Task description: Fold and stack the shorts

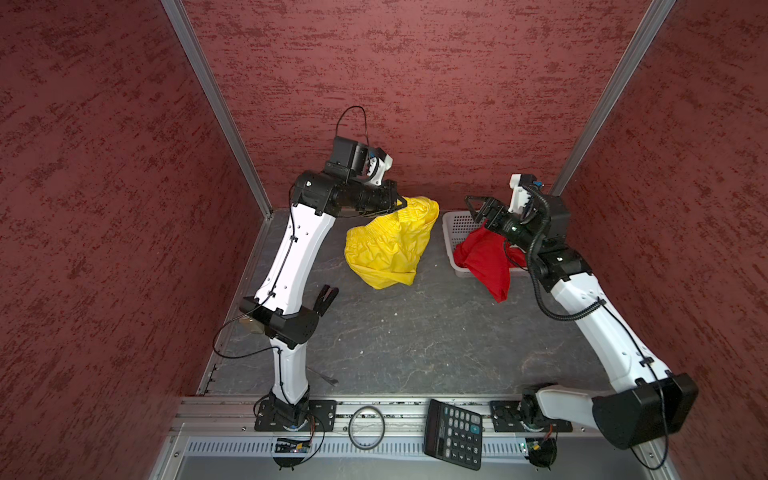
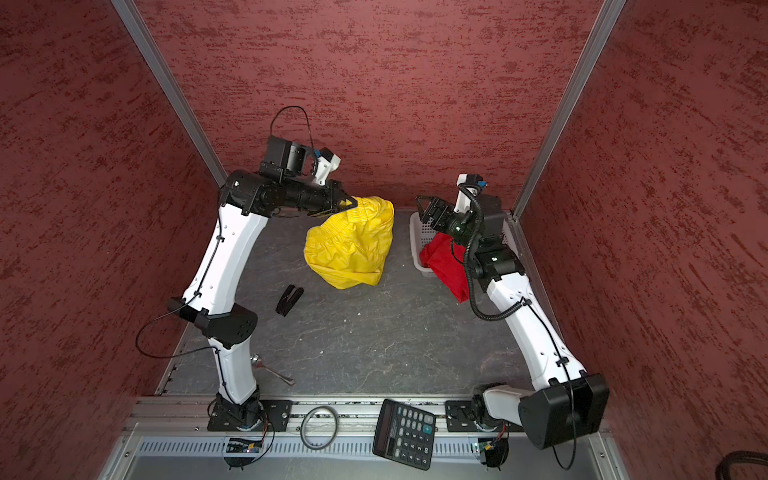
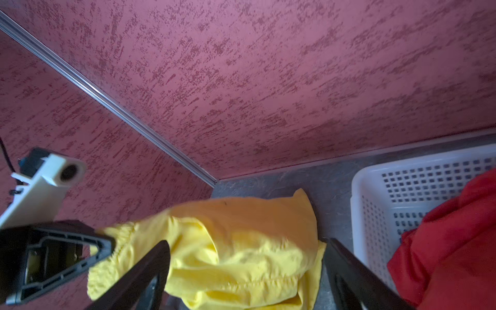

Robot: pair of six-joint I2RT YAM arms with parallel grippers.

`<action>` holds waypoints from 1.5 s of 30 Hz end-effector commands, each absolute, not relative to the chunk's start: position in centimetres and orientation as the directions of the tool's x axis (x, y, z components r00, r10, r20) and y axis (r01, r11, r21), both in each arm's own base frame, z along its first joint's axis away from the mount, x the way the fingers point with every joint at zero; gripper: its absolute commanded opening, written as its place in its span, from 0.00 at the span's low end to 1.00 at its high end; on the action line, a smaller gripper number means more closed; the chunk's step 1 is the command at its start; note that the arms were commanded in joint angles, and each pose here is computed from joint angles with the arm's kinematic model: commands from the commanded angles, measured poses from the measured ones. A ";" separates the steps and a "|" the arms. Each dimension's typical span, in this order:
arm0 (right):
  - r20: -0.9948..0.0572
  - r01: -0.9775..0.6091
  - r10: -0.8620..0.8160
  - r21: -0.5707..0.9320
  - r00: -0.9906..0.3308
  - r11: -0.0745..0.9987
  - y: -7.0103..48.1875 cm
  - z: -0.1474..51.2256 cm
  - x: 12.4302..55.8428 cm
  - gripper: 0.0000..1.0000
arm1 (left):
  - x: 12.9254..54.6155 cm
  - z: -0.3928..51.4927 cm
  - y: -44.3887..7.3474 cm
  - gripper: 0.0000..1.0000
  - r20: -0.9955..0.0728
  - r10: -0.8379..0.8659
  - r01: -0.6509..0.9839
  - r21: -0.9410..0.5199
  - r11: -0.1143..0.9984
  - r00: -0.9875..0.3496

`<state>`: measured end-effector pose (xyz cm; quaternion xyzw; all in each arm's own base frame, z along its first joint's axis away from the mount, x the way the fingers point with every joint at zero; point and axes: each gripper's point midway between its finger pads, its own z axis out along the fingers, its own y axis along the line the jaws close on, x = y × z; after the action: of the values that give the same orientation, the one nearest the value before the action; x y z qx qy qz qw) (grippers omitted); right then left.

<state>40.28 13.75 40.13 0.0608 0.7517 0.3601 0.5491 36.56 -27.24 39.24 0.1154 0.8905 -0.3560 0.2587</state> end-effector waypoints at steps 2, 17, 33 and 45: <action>-0.837 -0.264 0.409 0.514 -0.364 0.817 12.6 40.2 41.7 0.91 | 30.1 39.4 -28.3 0.00 -0.618 0.302 0.613 -0.381 0.692 -0.726; -0.572 -0.400 0.113 0.687 -0.813 0.606 25.9 25.8 41.7 0.91 | 23.7 44.6 -27.2 0.00 -0.823 0.307 0.815 -0.286 0.504 -0.478; -0.656 -0.616 0.003 0.709 -0.754 0.343 28.3 27.2 30.5 0.90 | 34.4 53.1 -17.7 0.00 -0.770 -0.271 0.692 -0.638 0.338 -0.577; -0.785 -0.642 0.019 0.521 -0.620 0.563 25.1 27.0 31.8 0.90 | 31.2 56.9 -20.8 0.00 -0.813 -0.168 0.798 -0.581 0.163 -0.558</action>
<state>29.39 27.01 27.01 -0.2012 0.7784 0.4901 0.3366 36.88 -20.91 51.73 0.1595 0.6999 -0.5951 0.3614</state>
